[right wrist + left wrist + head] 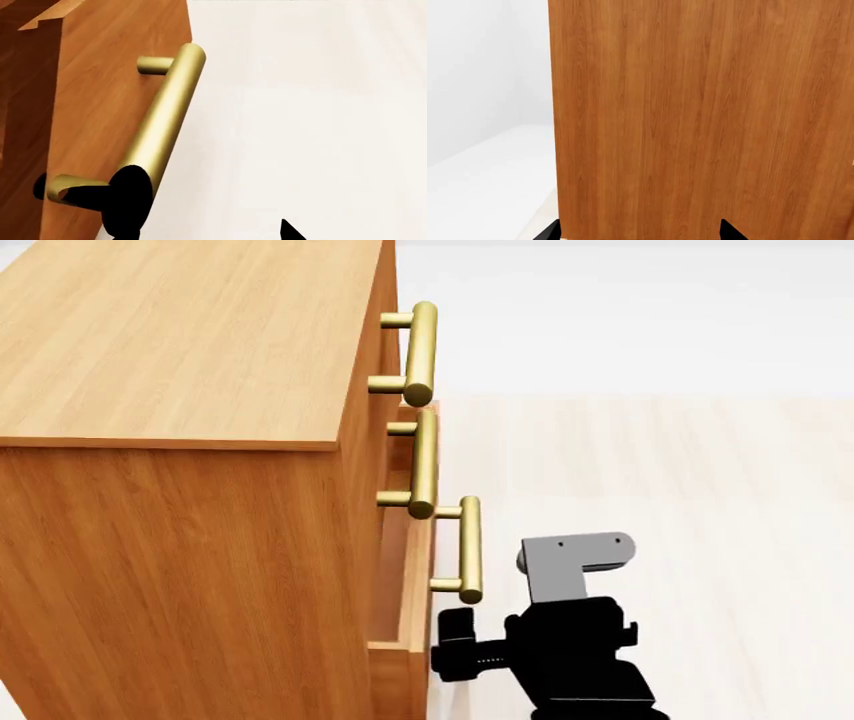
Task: Put the bowl in the bottom drawer of the cabinet and close it.
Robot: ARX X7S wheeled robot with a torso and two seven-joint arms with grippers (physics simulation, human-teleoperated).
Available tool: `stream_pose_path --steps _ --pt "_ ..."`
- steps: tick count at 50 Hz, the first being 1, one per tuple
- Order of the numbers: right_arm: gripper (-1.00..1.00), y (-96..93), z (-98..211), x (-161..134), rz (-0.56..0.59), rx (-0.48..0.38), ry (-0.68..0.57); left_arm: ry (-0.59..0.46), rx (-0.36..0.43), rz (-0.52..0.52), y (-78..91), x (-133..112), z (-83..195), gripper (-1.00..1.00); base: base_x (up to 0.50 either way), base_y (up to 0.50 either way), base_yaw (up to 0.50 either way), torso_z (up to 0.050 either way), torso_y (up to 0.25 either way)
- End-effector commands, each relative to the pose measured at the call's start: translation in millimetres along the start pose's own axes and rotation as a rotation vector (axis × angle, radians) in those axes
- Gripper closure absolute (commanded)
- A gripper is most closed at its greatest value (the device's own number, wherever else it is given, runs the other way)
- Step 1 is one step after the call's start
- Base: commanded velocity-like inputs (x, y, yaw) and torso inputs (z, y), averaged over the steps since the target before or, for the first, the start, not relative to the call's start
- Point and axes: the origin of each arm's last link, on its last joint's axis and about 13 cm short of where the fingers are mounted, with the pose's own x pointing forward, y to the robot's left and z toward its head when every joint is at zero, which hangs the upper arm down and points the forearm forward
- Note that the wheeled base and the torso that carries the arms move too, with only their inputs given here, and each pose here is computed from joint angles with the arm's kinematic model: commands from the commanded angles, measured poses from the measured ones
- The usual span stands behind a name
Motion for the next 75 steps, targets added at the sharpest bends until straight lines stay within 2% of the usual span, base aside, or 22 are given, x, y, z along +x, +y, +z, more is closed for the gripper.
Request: stream_pose_path --steps 1,67,75 --pt "-1.0 9.9 13.4 2.1 0.046 0.004 -0.007 -0.007 -0.012 0.001 0.3 0.3 -0.3 -1.0 0.0 0.0 0.0 0.0 0.0" --pt "-1.0 40.8 5.8 6.9 0.183 -0.007 0.021 -0.008 -0.018 0.003 1.0 -0.8 1.3 -1.0 0.0 0.0 0.0 0.0 0.0" --pt "-1.0 38.8 0.5 6.5 0.164 -0.005 0.034 -0.008 -0.017 0.003 1.0 -0.6 1.3 -1.0 0.0 0.0 0.0 0.0 0.0"
